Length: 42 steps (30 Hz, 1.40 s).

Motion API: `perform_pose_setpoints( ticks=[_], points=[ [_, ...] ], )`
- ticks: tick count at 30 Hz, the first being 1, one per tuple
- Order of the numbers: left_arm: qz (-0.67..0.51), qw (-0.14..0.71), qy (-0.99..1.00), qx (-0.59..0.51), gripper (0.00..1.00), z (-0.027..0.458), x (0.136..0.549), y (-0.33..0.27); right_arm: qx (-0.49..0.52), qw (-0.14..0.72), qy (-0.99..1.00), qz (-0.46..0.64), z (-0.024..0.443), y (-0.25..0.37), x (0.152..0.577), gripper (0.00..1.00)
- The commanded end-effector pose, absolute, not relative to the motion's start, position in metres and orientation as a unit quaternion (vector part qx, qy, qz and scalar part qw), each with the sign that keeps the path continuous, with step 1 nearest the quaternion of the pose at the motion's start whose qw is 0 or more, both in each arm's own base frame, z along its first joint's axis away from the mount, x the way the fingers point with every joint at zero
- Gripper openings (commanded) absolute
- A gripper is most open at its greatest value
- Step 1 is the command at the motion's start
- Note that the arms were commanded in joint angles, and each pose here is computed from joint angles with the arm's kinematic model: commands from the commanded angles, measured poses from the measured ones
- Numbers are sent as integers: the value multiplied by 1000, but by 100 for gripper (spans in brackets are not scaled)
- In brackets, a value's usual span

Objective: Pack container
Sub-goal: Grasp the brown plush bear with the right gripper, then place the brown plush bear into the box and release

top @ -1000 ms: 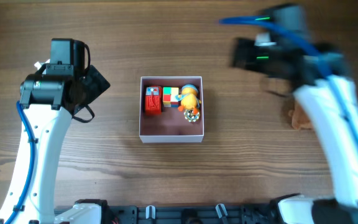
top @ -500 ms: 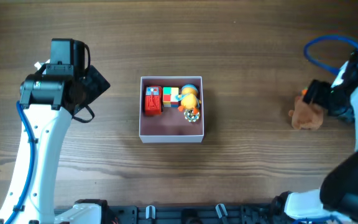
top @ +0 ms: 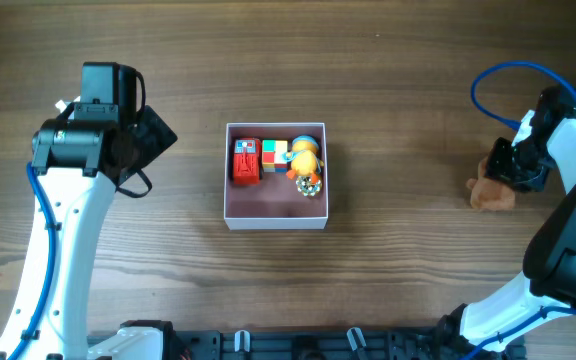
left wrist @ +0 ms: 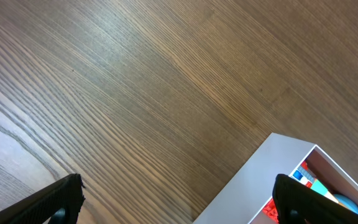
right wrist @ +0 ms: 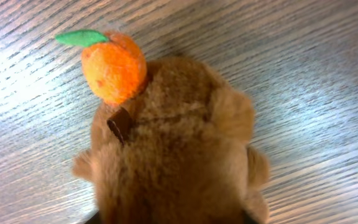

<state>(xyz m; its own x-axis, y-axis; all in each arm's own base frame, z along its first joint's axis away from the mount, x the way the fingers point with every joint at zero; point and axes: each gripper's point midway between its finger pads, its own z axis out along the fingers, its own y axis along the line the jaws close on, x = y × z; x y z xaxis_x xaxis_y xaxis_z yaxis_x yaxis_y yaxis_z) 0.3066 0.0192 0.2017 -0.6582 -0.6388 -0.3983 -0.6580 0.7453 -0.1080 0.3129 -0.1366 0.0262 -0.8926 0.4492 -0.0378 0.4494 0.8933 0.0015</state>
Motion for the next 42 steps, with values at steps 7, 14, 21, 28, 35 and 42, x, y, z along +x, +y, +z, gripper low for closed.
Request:
perform_pose_setpoints(
  ticks=[7,14,21,28,35,42],
  points=[
    [35,203,911,-357,98,197,304,24,214,41,974,53,54,-107,323,10],
    [35,203,911,-357,98,197,304,24,-18,268,960,82,224,48,357,4],
    [36,202,911,-357,99,197,303,24,-388,296,870,69,224,212,323,5],
    [36,202,911,-357,99,197,303,24,-557,222,795,86,156,272,307,4],
    [36,202,911,-357,99,197,303,24,-607,176,769,95,115,313,277,4],
    [36,201,912,-357,99,197,303,24,-584,152,791,97,98,313,276,40]
  ],
)
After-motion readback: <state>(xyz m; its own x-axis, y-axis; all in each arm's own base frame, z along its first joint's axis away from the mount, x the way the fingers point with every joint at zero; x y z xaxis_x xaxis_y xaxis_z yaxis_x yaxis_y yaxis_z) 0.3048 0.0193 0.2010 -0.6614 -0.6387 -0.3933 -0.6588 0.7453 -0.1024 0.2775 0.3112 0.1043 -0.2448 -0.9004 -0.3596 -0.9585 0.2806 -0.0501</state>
